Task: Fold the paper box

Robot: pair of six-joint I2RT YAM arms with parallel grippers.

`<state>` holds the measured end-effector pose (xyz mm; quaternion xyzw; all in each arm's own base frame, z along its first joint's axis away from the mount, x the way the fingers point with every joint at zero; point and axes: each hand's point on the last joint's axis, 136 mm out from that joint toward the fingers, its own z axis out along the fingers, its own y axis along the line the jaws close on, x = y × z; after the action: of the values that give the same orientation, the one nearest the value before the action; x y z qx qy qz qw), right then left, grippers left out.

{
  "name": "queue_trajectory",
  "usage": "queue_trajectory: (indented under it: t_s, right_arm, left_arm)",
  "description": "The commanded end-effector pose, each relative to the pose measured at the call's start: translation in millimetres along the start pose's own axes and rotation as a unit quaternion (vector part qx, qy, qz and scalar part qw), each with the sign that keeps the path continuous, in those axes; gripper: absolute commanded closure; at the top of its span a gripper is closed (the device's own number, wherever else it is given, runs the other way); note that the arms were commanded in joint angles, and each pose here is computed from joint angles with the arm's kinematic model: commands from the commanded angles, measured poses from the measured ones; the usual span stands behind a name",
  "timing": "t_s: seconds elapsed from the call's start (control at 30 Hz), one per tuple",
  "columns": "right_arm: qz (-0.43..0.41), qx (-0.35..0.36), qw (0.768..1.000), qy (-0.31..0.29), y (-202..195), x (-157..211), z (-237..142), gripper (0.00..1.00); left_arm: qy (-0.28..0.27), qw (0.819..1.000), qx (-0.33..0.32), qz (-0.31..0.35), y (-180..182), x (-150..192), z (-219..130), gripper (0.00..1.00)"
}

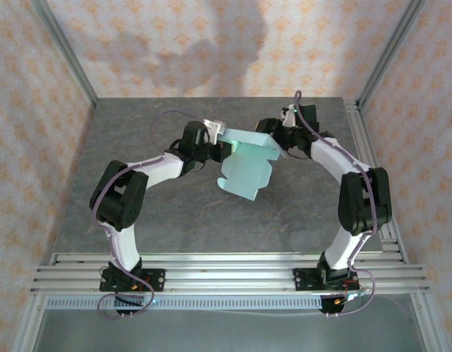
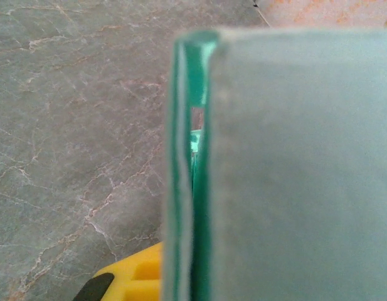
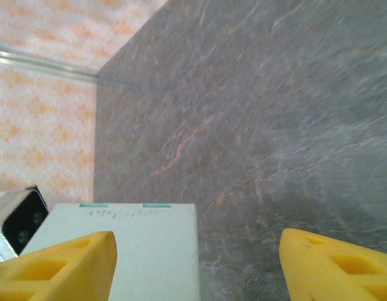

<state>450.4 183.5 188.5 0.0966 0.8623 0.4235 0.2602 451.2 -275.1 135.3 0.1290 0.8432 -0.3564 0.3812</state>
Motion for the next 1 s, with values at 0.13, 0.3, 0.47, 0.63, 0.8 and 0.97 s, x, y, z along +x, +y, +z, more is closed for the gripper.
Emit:
queue_trajectory:
  t_s: [0.13, 0.3, 0.47, 0.63, 0.8, 0.97]
  right_arm:
    - [-0.016, 0.058, 0.992, -0.111, -7, -31, -61, 0.31]
    - [0.040, 0.106, 0.978, -0.174, -41, -38, -90, 0.33]
    - [0.046, 0.102, 0.973, -0.202, -48, -34, -107, 0.34]
    - [0.023, 0.027, 0.981, -0.191, -27, -20, -104, 0.34]
    - [0.027, -0.041, 0.978, -0.201, -10, -14, -107, 0.35]
    - [0.052, -0.087, 0.973, -0.206, 1, -16, -108, 0.35]
  left_arm:
    - [-0.065, 0.997, 0.016, -0.031, -4, -36, -13, 1.00]
    - [-0.093, 0.992, 0.052, -0.068, -9, -48, -17, 1.00]
    - [-0.109, 0.986, 0.080, -0.098, -18, -62, -23, 1.00]
    - [-0.114, 0.974, 0.111, -0.159, -23, -78, -20, 1.00]
    - [-0.046, 0.974, 0.095, -0.200, -18, -64, -4, 1.00]
    - [-0.026, 0.972, 0.102, -0.211, -20, -57, -6, 1.00]
